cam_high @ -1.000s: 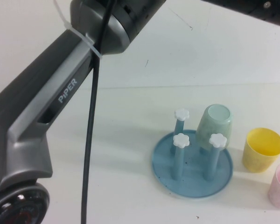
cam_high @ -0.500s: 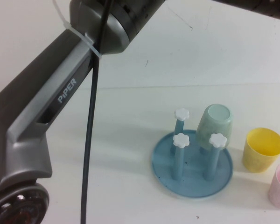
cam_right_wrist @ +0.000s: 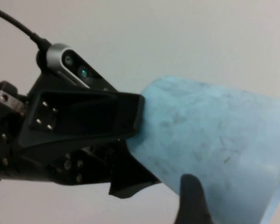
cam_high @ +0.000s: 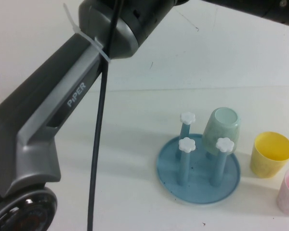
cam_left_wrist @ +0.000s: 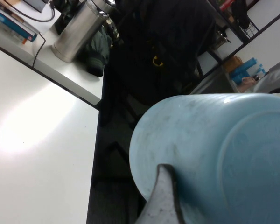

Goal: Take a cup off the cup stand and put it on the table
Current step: Hand over the cup

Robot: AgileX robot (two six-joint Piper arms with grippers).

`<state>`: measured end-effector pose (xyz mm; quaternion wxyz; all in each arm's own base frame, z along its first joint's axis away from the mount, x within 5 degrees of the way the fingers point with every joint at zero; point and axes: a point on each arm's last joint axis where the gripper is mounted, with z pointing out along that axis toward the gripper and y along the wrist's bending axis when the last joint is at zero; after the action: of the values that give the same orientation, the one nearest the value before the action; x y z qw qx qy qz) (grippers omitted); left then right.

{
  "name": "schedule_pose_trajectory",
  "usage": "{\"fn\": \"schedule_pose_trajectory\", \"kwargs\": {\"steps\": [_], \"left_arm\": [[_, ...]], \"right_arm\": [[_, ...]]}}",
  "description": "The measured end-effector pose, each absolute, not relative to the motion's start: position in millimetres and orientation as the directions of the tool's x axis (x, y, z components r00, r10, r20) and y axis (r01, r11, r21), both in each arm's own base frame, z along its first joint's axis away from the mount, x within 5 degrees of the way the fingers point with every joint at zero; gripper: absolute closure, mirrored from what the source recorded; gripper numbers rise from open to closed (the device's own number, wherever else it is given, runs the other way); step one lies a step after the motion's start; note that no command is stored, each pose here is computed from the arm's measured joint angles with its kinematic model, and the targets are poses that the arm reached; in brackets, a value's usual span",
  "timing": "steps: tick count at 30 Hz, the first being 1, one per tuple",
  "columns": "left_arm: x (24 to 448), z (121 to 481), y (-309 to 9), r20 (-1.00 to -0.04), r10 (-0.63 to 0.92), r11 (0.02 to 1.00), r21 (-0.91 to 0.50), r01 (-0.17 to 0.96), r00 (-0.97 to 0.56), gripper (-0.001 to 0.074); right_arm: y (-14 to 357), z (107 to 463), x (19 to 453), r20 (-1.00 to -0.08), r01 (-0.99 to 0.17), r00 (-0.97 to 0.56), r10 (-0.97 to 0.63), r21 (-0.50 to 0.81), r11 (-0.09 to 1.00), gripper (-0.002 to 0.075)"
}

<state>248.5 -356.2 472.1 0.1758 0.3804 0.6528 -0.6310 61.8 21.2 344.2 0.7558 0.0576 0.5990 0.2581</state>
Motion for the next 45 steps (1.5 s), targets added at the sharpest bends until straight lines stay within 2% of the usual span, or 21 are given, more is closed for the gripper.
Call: {"fn": "schedule_pose_trajectory", "kwargs": {"steps": [5, 12, 16, 22, 25, 27, 29, 32, 34, 36, 39, 43, 45], "left_arm": [[252, 462, -364, -0.722, 0.282, -0.102, -0.678, 0.728, -0.632, 0.0191], [240, 466, -376, -0.808, 0.239, -0.160, -0.580, 0.799, -0.539, 0.0189], [235, 462, -384, -0.832, 0.238, -0.142, -0.540, 0.829, -0.501, 0.0081], [231, 459, -388, -0.832, 0.255, -0.143, -0.536, 0.832, -0.492, 0.0044], [230, 458, -385, -0.828, 0.288, -0.154, -0.536, 0.830, -0.481, 0.0059], [230, 462, -377, -0.830, 0.307, -0.159, -0.527, 0.835, -0.465, 0.0096], [230, 466, -367, -0.837, 0.335, -0.145, -0.500, 0.854, -0.433, 0.0165], [231, 472, -350, -0.852, 0.385, -0.069, -0.410, 0.910, -0.354, 0.0370], [231, 477, -340, -0.858, 0.418, 0.004, -0.326, 0.945, -0.298, 0.0559], [230, 482, -331, -0.855, 0.446, 0.077, -0.260, 0.963, -0.266, 0.0651], [231, 491, -314, -0.842, 0.484, 0.215, -0.147, 0.965, -0.236, 0.0712], [231, 504, -278, -0.809, 0.538, 0.437, 0.027, 0.899, -0.238, 0.0731], [222, 511, -257, -0.799, 0.546, 0.499, 0.068, 0.864, -0.252, 0.0732]], "right_arm": [[21, 344, 62, -0.875, -0.315, 0.151, 0.460, 0.398, 0.862, 0.0381], [19, 344, 62, -0.868, -0.305, 0.156, 0.471, 0.412, 0.859, 0.0536], [25, 347, 59, -0.895, -0.355, 0.166, 0.414, 0.337, 0.872, 0.0667], [25, 348, 59, -0.919, -0.347, 0.195, 0.342, 0.262, 0.901, 0.0695], [21, 347, 60, -0.930, -0.286, 0.221, 0.294, 0.226, 0.931, 0.0705], [15, 347, 61, -0.939, -0.217, 0.239, 0.248, 0.197, 0.956, 0.0708], [13, 346, 62, -0.948, -0.186, 0.249, 0.199, 0.154, 0.970, 0.0708], [15, 346, 63, -0.955, -0.192, 0.254, 0.154, 0.106, 0.976, 0.0708], [18, 346, 65, -0.959, -0.220, 0.244, 0.142, 0.087, 0.972, 0.0708], [23, 344, 71, -0.967, -0.269, 0.216, 0.137, 0.076, 0.960, 0.0708], [31, 348, 82, -0.978, -0.361, 0.170, 0.122, 0.053, 0.931, 0.0708], [47, 363, 95, -0.995, -0.525, 0.080, 0.053, 0.004, 0.851, 0.0708], [54, 373, 103, -1.000, -0.604, 0.003, -0.023, -0.020, 0.796, 0.0708]]}}
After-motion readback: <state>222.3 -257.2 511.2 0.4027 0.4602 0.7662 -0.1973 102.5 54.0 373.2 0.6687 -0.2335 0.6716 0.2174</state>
